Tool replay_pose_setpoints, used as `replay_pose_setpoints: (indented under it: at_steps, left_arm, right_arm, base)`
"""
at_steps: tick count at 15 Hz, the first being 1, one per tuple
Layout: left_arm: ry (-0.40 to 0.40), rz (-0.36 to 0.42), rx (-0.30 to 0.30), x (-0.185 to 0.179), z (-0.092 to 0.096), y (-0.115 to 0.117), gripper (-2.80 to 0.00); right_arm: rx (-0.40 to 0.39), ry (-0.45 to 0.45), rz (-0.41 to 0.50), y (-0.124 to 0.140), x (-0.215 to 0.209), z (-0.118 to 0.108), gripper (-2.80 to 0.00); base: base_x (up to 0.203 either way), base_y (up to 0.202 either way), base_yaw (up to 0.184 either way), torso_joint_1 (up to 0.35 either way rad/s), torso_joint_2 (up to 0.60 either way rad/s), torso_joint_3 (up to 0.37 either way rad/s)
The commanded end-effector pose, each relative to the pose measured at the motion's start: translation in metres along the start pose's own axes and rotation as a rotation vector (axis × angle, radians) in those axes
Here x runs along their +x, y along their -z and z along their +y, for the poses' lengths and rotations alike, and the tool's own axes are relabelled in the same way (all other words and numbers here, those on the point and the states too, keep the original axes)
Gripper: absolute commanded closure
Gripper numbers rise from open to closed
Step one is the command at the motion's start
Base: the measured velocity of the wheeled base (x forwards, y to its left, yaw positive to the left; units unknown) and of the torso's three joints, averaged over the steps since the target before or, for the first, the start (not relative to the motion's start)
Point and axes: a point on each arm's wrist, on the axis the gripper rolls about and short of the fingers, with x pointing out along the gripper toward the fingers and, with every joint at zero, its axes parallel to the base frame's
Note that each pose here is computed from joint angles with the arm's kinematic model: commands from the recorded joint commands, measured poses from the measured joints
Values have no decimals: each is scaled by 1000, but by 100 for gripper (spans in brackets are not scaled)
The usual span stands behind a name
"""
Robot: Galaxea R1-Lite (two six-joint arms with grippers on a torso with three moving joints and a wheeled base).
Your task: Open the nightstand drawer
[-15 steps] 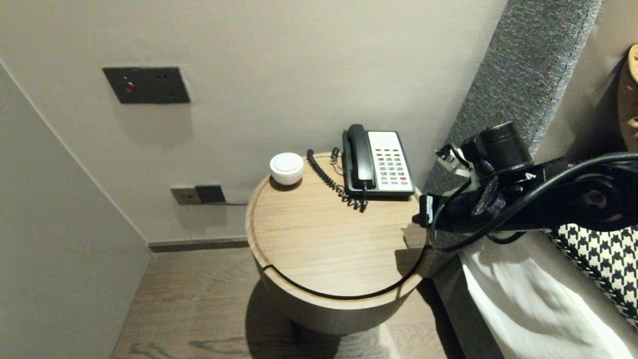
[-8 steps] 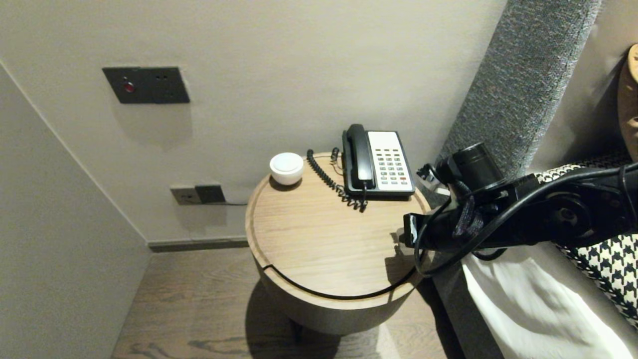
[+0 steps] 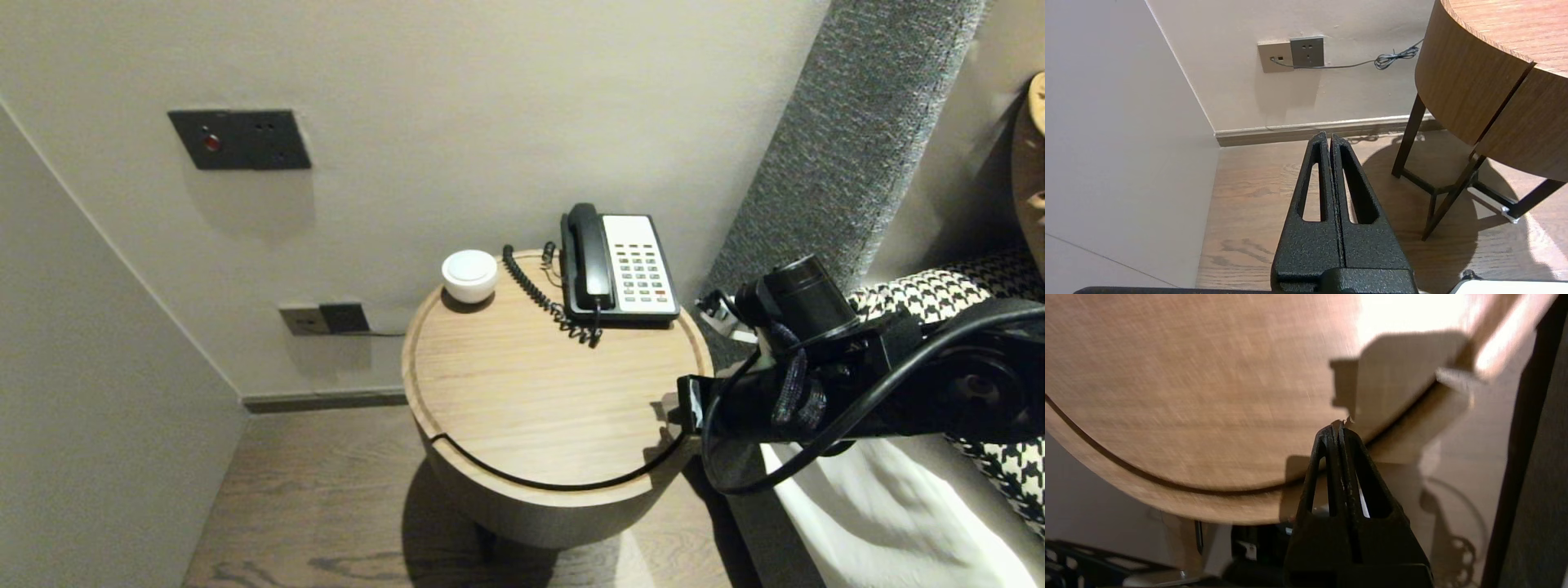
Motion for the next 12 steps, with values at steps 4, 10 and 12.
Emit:
replay_pose_setpoints:
  at_steps: [4,10,12]
  left_arm:
    - [0,-2,1,0,0,0,0]
    - [0,0,1,0,0,0,0]
    - [0,-1,1,0,0,0,0]
  right_arm:
    - [9,18,50,18,0,-9,0]
    - [11,20,52,25,3,-13,0]
    - [11,19,50,28,-1,-14,0]
  base:
    - [0,0,0,0,0,0]
    - [0,0,0,0,0,0]
    - [0,0,0,0,0,0]
